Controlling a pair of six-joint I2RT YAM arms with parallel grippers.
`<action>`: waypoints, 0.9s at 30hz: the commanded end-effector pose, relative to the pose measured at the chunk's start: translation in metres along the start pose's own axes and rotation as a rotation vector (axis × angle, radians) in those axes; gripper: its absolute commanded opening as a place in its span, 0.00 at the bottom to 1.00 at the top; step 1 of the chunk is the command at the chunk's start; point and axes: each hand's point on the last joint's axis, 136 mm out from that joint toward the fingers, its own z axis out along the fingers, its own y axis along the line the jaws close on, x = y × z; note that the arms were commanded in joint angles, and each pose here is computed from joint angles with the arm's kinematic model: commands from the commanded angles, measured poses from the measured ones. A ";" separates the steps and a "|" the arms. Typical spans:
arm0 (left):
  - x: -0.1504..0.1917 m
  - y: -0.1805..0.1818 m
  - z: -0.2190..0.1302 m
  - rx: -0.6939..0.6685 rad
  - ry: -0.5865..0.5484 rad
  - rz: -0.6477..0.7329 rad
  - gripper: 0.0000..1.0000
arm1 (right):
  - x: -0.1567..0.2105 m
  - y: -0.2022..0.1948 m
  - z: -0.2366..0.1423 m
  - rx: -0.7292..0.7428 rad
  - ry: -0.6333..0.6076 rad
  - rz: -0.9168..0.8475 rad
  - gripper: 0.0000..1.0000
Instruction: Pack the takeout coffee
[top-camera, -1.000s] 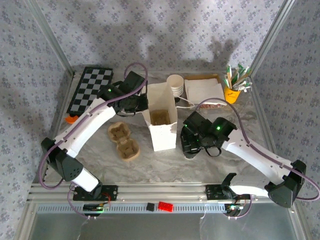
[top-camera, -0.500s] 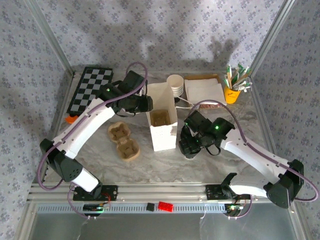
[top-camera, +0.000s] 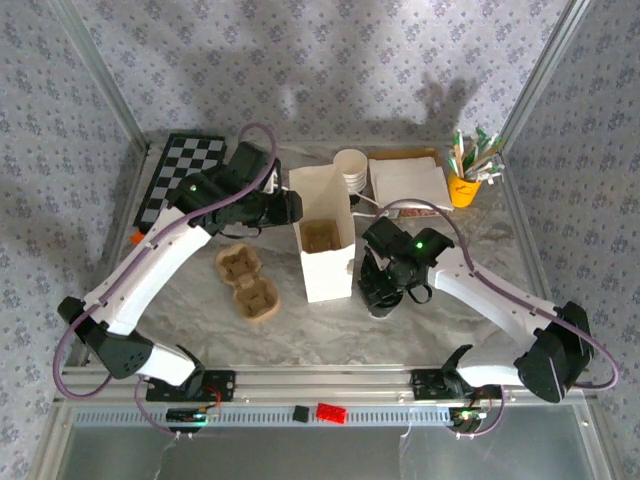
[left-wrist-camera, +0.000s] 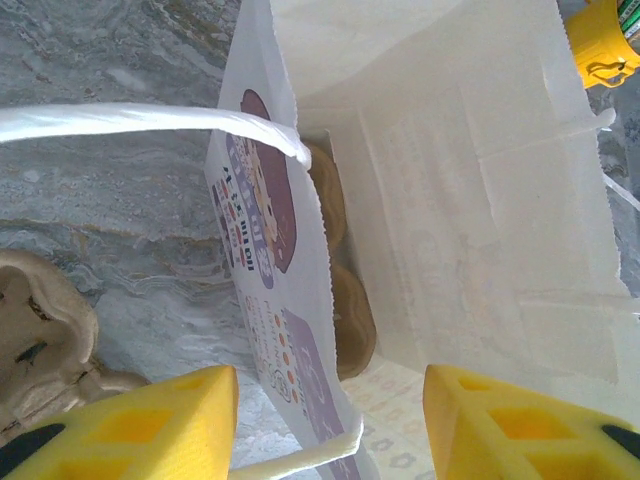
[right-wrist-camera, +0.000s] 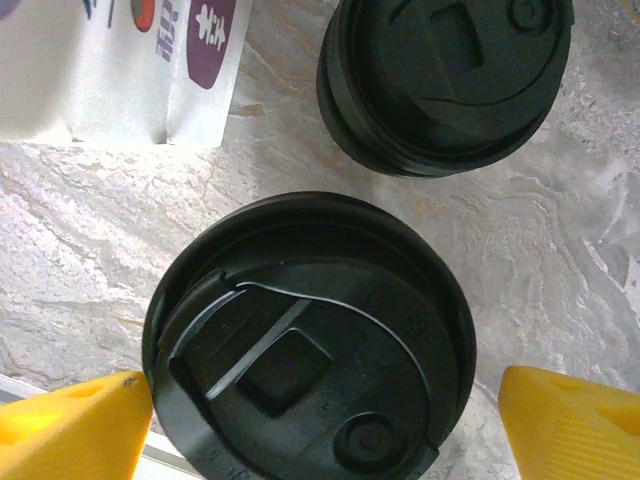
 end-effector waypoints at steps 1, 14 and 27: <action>0.002 -0.008 -0.013 0.046 -0.009 -0.009 0.52 | -0.005 0.001 0.002 -0.007 0.000 -0.031 0.90; 0.001 -0.007 -0.012 0.042 -0.013 -0.010 0.52 | -0.011 -0.001 0.012 -0.005 0.027 -0.040 0.81; -0.001 -0.007 -0.013 0.041 -0.023 -0.012 0.53 | -0.001 -0.018 -0.009 0.079 0.019 0.133 0.77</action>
